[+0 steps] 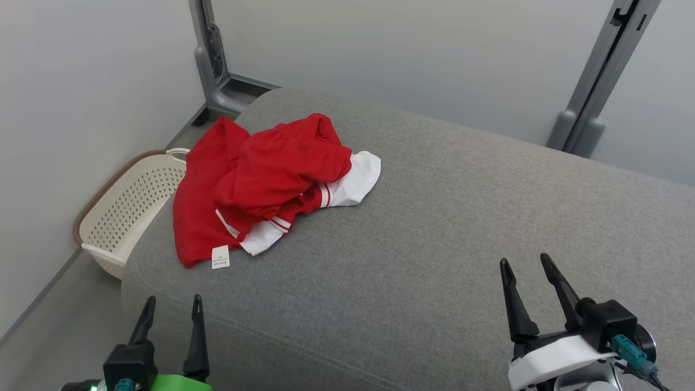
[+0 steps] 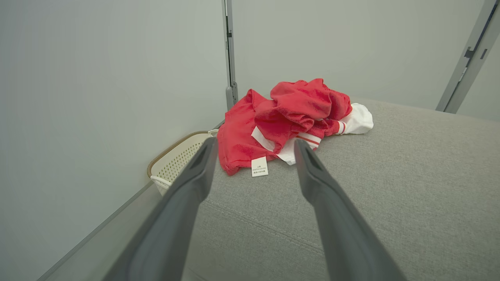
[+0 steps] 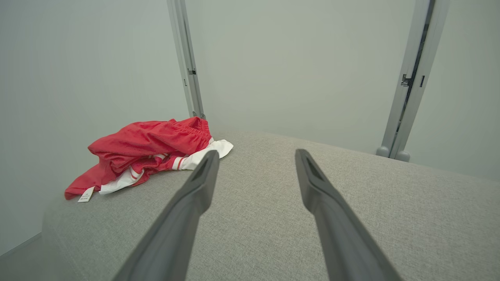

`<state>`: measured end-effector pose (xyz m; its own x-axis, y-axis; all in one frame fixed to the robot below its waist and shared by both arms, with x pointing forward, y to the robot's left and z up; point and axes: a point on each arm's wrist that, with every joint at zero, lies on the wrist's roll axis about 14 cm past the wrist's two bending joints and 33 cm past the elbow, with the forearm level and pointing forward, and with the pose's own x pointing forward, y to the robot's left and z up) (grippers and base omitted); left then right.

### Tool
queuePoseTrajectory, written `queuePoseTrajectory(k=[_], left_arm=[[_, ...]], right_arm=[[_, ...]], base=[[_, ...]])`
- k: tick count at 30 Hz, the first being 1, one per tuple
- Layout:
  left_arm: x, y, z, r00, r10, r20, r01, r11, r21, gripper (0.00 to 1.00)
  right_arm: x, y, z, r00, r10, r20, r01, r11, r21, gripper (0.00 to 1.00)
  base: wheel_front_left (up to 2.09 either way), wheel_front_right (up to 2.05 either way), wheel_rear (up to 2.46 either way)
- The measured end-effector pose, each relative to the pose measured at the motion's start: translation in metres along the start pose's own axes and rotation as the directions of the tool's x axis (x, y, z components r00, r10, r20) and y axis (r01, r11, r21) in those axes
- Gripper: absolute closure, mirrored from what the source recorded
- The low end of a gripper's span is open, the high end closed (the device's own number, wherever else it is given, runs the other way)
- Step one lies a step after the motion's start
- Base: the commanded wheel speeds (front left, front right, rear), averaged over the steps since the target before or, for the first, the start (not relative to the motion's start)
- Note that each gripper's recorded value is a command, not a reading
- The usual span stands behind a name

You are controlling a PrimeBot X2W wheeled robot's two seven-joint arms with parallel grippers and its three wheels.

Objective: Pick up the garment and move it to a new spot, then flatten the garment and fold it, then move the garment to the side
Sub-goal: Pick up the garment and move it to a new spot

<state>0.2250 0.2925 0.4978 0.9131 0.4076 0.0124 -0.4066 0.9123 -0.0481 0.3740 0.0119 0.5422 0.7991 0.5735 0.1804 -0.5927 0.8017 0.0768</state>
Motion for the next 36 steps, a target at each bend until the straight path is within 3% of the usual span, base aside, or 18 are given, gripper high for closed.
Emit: queuePoseTrajectory(k=[9, 15, 22, 28, 36], left_arm=[[0.022, -0.009, 0.019, 0.997, -0.083, 0.001, 0.083, 0.996, 0.018, 0.00], [0.070, -0.021, 0.054, 0.982, -0.188, -0.019, 0.189, 0.976, 0.111, 0.00], [0.135, -0.017, 0.085, 0.979, -0.195, -0.066, 0.199, 0.977, 0.070, 0.00], [0.176, -0.020, 0.059, 0.958, -0.189, -0.214, 0.189, 0.982, -0.020, 0.00], [0.209, -0.040, 0.008, 0.899, -0.231, -0.371, 0.227, 0.972, -0.056, 0.00]], right_arm=[[-0.009, -0.009, -0.001, 0.999, -0.031, -0.005, 0.031, 0.999, -0.012, 0.00], [-0.015, -0.026, -0.008, 0.997, -0.078, -0.022, 0.077, 0.997, -0.024, 0.00], [-0.012, -0.043, -0.017, 0.993, -0.117, -0.036, 0.116, 0.993, -0.021, 0.00], [0.001, -0.059, -0.026, 0.989, -0.139, -0.041, 0.138, 0.990, -0.012, 0.00], [0.011, -0.087, -0.046, 0.980, -0.188, -0.066, 0.188, 0.982, -0.005, 0.00]], base=[[0.00, 0.00, 0.00], [0.00, 0.00, 0.00], [0.00, 0.00, 0.00], [0.00, 0.00, 0.00], [0.00, 0.00, 0.00]])
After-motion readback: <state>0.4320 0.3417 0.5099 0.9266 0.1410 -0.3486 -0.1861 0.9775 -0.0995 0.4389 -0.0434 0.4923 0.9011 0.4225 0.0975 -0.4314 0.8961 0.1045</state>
